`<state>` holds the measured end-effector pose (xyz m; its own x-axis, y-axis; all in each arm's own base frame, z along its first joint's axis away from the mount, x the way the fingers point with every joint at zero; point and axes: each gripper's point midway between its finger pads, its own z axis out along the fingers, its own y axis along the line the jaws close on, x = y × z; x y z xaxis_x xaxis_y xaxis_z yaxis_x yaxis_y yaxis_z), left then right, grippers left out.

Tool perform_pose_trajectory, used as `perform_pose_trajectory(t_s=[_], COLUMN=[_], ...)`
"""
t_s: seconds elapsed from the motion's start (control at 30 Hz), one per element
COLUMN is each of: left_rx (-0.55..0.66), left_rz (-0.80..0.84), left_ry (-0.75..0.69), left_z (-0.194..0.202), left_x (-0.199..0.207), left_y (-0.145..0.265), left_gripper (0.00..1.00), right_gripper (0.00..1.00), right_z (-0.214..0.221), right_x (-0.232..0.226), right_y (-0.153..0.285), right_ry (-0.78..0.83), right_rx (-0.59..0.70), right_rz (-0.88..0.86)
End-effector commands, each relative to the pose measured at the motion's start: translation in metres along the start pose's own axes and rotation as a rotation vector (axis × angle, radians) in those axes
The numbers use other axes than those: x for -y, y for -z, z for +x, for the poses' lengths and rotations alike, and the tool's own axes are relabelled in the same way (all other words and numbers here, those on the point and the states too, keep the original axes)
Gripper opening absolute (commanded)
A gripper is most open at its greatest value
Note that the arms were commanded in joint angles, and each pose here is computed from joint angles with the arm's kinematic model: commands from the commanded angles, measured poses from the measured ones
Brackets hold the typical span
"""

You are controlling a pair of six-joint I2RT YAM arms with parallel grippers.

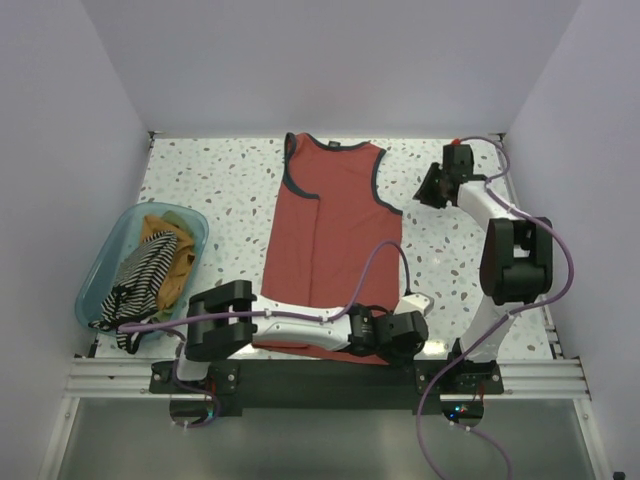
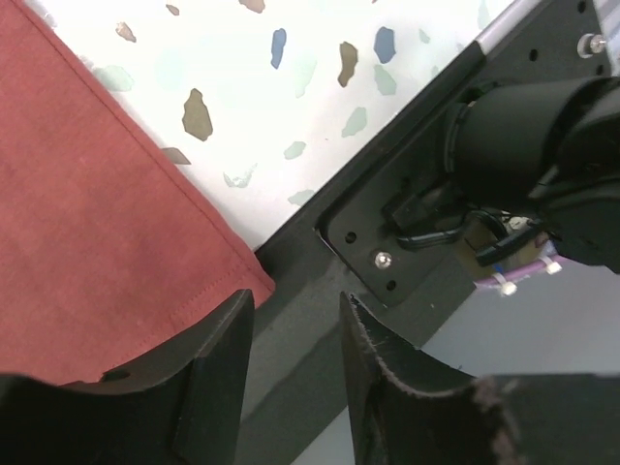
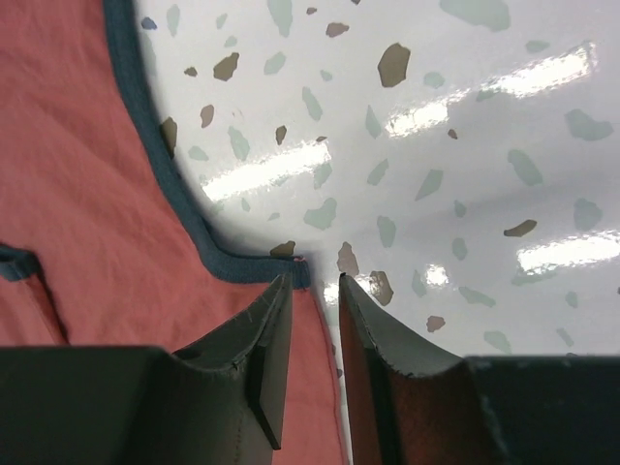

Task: Fold and stack the tank tops
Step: Fold the tank top

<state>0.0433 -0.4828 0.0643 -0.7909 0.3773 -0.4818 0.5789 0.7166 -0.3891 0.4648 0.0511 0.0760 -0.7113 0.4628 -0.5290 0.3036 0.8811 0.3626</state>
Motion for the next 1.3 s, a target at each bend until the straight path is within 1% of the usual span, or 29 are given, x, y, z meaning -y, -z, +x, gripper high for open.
perform_pose_trajectory(t_s=[0.0,0.13,0.27,0.37,0.47,0.53,0.57,0.6,0.67,0.7,0.73,0.77,0.8,0.83,1.0,1.03,1.1,1.13,1.2,1.27], left_rx=[0.033,0.013,0.017,0.013,0.011,0.022,0.028,0.037,0.068,0.073,0.093,0.124,0.117,0.148,0.145,0.145,0.137,0.134,0.13,0.135], left_rz=[-0.007,-0.048,-0.088,-0.099,-0.105,-0.106,-0.106,-0.111,-0.091,-0.098,-0.075,-0.043,-0.05,-0.007,-0.002,0.006,0.011,0.01,0.004,0.01], left_ry=[0.017,0.02,0.019,0.017,0.013,0.011,0.01,0.009,0.021,0.023,0.037,0.048,0.062,0.08,0.103,0.108,0.116,0.116,0.12,0.124], left_z=[-0.009,-0.002,-0.001,0.001,0.003,0.0,-0.002,-0.004,-0.013,-0.01,-0.013,-0.021,-0.015,-0.024,-0.018,-0.017,-0.014,-0.013,-0.011,-0.012], left_x=[0.006,-0.002,-0.011,-0.014,-0.016,-0.016,-0.015,-0.017,-0.012,-0.019,-0.016,-0.011,-0.021,-0.014,-0.026,-0.025,-0.026,-0.027,-0.029,-0.028], left_y=[-0.009,-0.019,-0.023,-0.025,-0.025,-0.022,-0.02,-0.018,-0.006,-0.002,0.002,0.015,0.017,0.027,0.032,0.033,0.032,0.032,0.032,0.034], left_gripper=[0.45,0.42,0.41,0.35,0.23,0.12,0.04,0.01,0.0,0.0,0.0,0.0,0.0,0.0,0.0,0.0,0.0,0.0,0.0,0.0], right_gripper=[0.3,0.29,0.29,0.29,0.29,0.28,0.28,0.28,0.28,0.29,0.3,0.32,0.35,0.37,0.39,0.39,0.38,0.38,0.38,0.38], right_z=[-0.018,-0.013,-0.012,-0.009,-0.006,-0.004,-0.003,0.0,0.003,0.005,0.01,0.012,0.016,0.016,0.022,0.029,0.027,0.032,0.033,0.034], right_x=[-0.002,-0.005,-0.007,-0.009,-0.01,-0.008,-0.007,-0.008,-0.008,-0.008,-0.009,-0.01,-0.012,-0.014,-0.034,-0.035,-0.036,-0.03,-0.019,-0.013], right_y=[0.018,0.018,0.021,0.021,0.021,0.02,0.019,0.017,0.015,0.014,0.011,0.009,0.007,0.004,-0.006,-0.011,-0.014,-0.016,-0.02,-0.021], right_ry=[-0.028,-0.026,-0.025,-0.021,-0.016,-0.001,0.004,0.017,0.024,0.031,0.036,0.035,0.045,0.05,0.092,0.104,0.114,0.109,0.107,0.111], right_rx=[0.063,0.054,0.057,0.048,0.046,0.039,0.038,0.028,0.023,0.02,0.01,0.003,-0.003,-0.002,-0.005,-0.021,-0.018,-0.038,-0.037,-0.035], right_rz=[-0.002,-0.025,-0.041,-0.056,-0.069,-0.07,-0.068,-0.077,-0.087,-0.097,-0.116,-0.12,-0.129,-0.138,-0.176,-0.155,-0.129,-0.1,-0.036,-0.011])
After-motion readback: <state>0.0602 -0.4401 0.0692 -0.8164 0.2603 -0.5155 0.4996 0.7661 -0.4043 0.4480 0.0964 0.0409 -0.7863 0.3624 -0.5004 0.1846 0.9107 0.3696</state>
